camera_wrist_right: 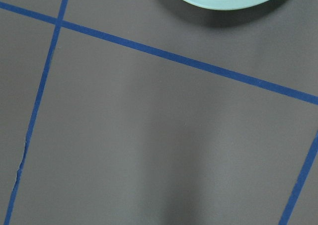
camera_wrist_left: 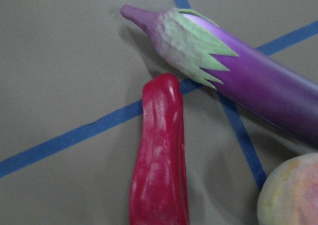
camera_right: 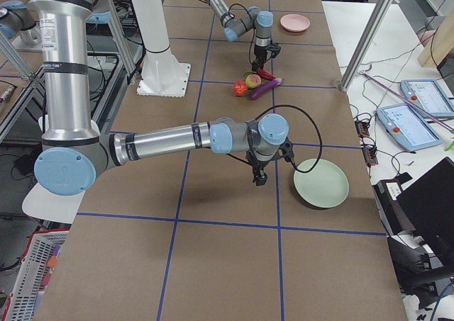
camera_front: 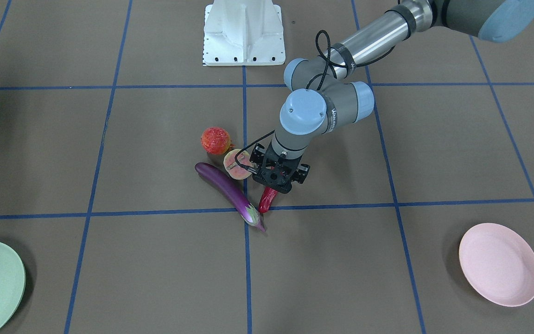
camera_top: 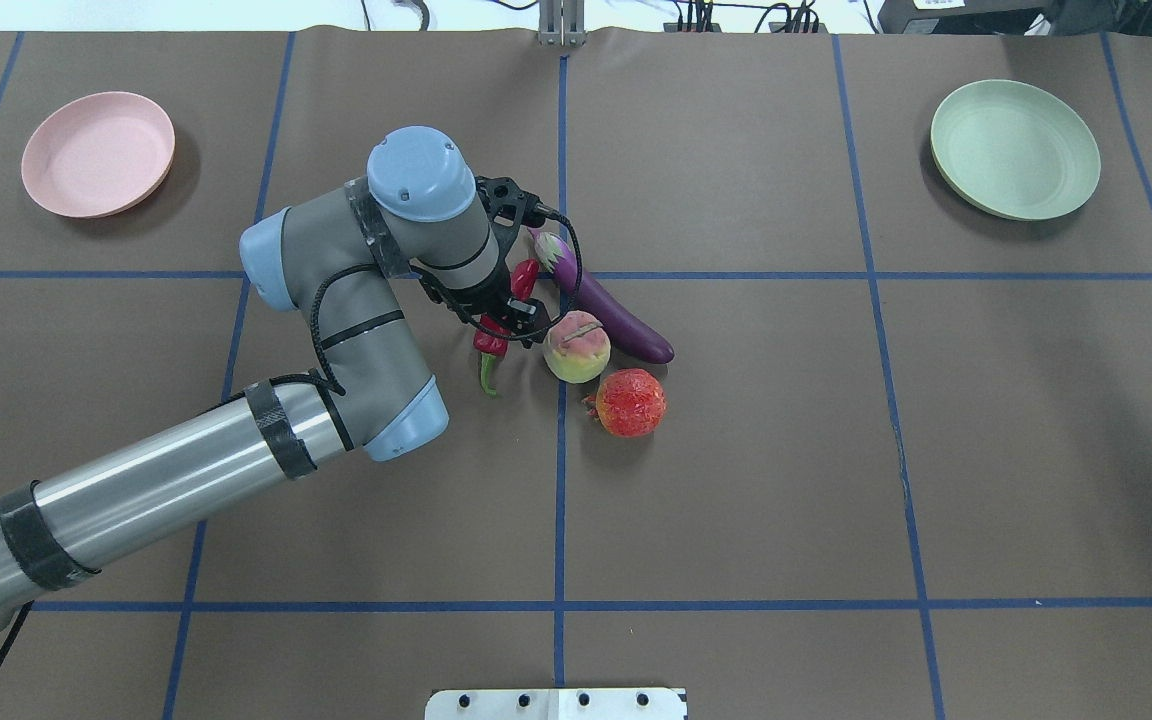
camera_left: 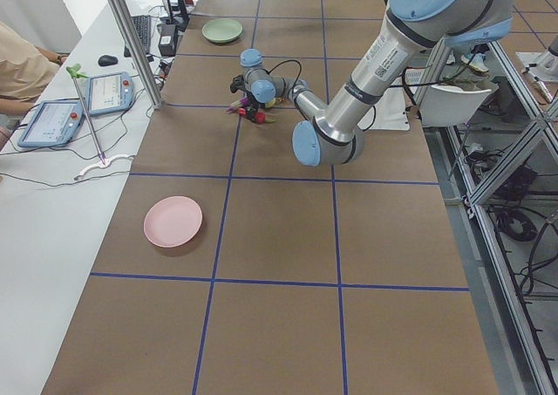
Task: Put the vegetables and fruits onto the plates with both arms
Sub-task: 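Reach the left gripper down and grasp the red chili pepper, then carry the pepper to the pink plate while the right arm reaches forward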
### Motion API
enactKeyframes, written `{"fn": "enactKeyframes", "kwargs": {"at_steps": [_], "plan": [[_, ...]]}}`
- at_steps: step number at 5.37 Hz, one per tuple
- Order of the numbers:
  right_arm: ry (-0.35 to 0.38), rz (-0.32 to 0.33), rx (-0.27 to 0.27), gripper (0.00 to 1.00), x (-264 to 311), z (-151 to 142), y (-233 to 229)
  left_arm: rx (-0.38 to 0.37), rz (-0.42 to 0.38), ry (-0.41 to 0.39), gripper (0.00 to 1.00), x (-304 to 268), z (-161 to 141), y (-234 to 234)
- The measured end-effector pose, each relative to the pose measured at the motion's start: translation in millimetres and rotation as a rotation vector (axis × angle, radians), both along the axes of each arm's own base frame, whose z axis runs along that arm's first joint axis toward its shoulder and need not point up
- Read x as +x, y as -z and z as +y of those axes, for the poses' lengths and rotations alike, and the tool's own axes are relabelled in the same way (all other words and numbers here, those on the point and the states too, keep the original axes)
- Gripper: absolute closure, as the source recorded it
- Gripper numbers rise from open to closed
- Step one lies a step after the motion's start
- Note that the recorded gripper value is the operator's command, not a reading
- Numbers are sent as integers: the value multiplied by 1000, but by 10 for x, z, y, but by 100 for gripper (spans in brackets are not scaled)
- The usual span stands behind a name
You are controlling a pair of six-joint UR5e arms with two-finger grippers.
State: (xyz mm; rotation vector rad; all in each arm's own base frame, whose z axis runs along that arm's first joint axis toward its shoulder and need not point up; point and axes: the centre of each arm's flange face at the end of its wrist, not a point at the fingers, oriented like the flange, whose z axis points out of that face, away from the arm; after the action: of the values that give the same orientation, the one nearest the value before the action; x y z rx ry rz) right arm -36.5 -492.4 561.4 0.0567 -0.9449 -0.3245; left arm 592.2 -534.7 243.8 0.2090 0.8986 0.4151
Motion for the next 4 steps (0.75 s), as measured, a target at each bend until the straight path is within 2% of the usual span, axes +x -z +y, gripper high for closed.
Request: {"fn": "enactKeyframes", "kwargs": {"at_steps": [1,2,4], "plan": [[2,-1,-1,0,-10,1,-2,-2,-8,-1,96,35,-21,-19],[3,-1,-2,0,-18,2,-5,-7,-11,1,100,58,-35,-12],[7,-1,7,0,-28,-3,22,-18,-1,22,100,-61,-139,52]]}}
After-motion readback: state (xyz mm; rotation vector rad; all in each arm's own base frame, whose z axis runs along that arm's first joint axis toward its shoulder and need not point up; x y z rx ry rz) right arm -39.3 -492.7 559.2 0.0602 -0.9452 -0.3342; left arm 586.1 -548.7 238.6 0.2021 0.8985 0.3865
